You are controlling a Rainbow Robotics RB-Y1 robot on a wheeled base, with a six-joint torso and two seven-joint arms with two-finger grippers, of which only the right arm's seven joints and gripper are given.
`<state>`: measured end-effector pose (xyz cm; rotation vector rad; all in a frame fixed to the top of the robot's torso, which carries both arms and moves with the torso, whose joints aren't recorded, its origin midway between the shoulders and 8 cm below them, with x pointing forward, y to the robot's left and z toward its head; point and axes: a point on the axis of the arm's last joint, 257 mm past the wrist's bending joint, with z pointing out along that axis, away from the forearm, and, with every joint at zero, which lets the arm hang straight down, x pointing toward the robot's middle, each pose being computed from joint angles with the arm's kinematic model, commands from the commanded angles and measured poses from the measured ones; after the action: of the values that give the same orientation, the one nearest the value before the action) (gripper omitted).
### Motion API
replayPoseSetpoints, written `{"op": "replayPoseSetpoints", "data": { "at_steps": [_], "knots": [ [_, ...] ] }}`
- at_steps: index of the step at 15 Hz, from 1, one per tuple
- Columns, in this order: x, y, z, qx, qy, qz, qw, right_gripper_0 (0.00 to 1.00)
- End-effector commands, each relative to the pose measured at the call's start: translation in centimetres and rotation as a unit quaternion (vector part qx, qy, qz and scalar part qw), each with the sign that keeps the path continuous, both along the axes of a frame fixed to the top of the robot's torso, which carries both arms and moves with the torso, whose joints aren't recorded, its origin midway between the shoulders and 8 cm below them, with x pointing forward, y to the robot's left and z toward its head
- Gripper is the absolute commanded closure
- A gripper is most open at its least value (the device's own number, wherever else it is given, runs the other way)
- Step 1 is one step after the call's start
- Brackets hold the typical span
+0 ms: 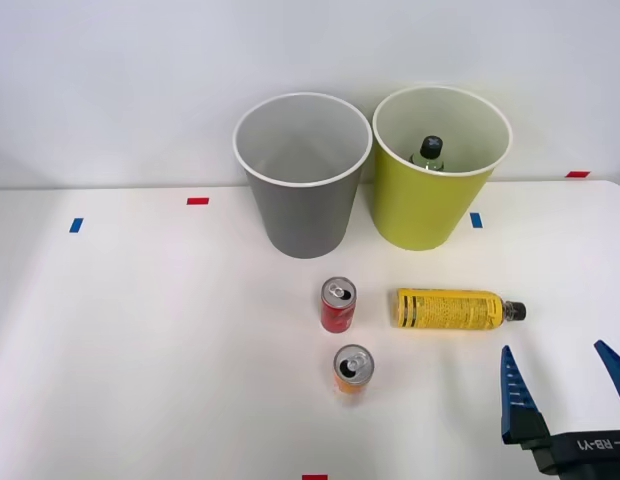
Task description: Put cans in the gray bin, plastic bottles in the light green bin
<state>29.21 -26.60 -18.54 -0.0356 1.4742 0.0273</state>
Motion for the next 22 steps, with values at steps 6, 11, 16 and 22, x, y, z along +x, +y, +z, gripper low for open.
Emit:
{"op": "replayPoseSetpoints", "data": {
  "at_steps": [6, 11, 16, 22],
  "knots": [
    [-0.9, 0.0, -2.0, 0.018, -0.025, -0.013, 0.999, 0.01],
    [-3.5, 0.7, -4.6, 0.021, -0.020, -0.019, 0.999, 0.01],
    [-6.4, 2.2, -8.2, -0.059, 0.009, -0.014, 0.998, 0.01],
    [-9.3, 5.0, -10.8, -0.045, 0.043, -0.003, 0.998, 0.01]
  ]
}}
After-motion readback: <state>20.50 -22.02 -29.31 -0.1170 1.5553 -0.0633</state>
